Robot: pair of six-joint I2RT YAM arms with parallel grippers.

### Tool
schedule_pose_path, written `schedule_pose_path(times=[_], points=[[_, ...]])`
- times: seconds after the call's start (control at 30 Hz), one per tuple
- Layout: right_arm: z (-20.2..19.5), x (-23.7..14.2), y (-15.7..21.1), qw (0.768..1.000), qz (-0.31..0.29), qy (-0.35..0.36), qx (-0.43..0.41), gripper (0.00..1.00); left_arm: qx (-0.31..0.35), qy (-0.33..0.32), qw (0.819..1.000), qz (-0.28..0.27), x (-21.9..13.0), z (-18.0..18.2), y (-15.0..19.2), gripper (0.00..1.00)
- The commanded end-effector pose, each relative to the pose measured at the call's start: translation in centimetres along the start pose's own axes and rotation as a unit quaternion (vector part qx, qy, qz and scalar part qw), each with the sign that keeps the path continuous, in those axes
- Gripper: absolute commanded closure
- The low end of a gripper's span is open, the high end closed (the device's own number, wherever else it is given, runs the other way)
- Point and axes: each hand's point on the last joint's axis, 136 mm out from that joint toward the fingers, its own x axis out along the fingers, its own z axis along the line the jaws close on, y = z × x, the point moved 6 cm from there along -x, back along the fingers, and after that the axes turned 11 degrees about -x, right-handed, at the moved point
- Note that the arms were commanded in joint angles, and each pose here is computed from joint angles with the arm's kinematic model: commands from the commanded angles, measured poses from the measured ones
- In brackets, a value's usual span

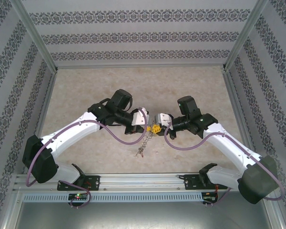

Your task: Put the keys on the keyring

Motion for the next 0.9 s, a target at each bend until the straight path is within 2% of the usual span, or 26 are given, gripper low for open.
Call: schedule_pose_path(times=[0.0,0.27,0.87], points=[[-0.6,-0.3,-1.6,0.999,-0.025,0.001,-0.025,1.0,0.034,0.015,0.999,0.028,0.3,-1.3,0.4,1.0],[-0.6,-0.1,-1.1,1.0,-0.011,-0.001,-0.017,1.0,0.079,-0.017,0.997,0.015,-0.3,-2.0,-0.5,1.0],[-0.4,-1.2,-1.4,0.999,-0.012,0.027,-0.027,1.0,0.128,-0.026,0.989,0.063,0.5,-3.1,0.1,1.0]])
